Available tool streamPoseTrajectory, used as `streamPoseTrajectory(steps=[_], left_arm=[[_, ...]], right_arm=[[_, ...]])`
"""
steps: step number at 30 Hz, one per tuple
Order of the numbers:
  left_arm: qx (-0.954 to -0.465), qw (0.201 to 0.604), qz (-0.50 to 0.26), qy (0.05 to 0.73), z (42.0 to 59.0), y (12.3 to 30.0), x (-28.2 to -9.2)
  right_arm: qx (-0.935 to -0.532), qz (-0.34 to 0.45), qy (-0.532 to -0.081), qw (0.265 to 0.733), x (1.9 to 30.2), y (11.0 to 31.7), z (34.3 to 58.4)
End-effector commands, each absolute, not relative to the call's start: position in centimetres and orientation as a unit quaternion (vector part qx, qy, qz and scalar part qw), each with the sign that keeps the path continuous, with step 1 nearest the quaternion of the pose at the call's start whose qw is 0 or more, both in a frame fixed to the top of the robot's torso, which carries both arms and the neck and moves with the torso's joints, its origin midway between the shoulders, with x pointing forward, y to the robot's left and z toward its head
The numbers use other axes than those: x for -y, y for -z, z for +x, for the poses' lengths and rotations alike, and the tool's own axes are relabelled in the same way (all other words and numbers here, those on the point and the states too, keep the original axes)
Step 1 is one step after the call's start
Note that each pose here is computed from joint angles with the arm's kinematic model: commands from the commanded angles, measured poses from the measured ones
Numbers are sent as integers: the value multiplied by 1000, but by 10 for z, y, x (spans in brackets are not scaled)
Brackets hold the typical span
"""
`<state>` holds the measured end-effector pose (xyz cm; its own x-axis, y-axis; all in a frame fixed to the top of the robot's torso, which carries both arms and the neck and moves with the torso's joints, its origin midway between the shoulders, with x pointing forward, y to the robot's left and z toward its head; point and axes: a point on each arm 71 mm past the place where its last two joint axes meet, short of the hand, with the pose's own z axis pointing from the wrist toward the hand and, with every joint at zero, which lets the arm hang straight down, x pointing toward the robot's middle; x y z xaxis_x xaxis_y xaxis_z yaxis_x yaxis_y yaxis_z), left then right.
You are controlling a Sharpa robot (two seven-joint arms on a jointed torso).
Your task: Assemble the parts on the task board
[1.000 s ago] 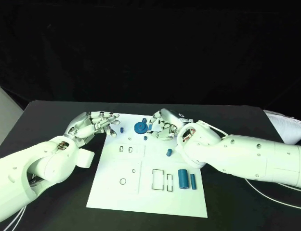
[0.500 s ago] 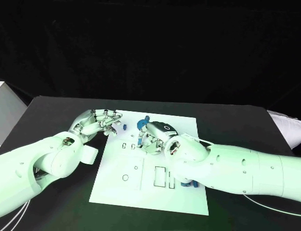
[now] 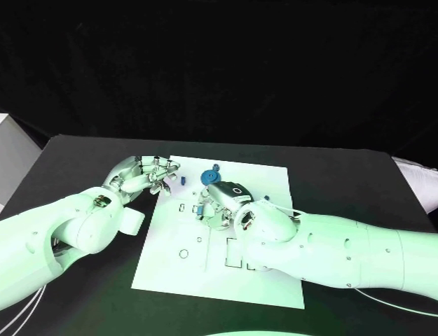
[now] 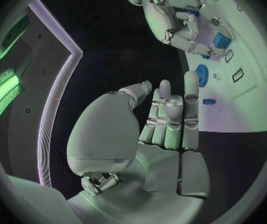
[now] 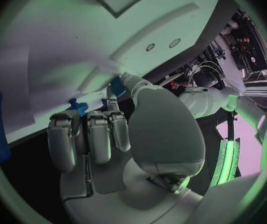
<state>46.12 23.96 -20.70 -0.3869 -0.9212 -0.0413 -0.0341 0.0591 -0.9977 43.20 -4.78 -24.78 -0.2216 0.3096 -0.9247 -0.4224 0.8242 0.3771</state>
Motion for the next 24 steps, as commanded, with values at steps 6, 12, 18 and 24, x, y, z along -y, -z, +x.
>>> streamPoseTrajectory(steps=[6, 12, 18, 24], left_arm=[[-618, 390, -385, 565, 461, 207, -237], [-619, 388, -384, 565, 461, 207, -237], [-620, 387, -384, 565, 461, 208, -237], [-621, 386, -383, 565, 461, 208, -237]], right_arm=[[-722, -57, -286, 628, 46, 251, 431], [-720, -61, -285, 629, 44, 252, 431], [-719, -64, -281, 633, 46, 253, 431], [-719, -66, -279, 633, 46, 254, 432]])
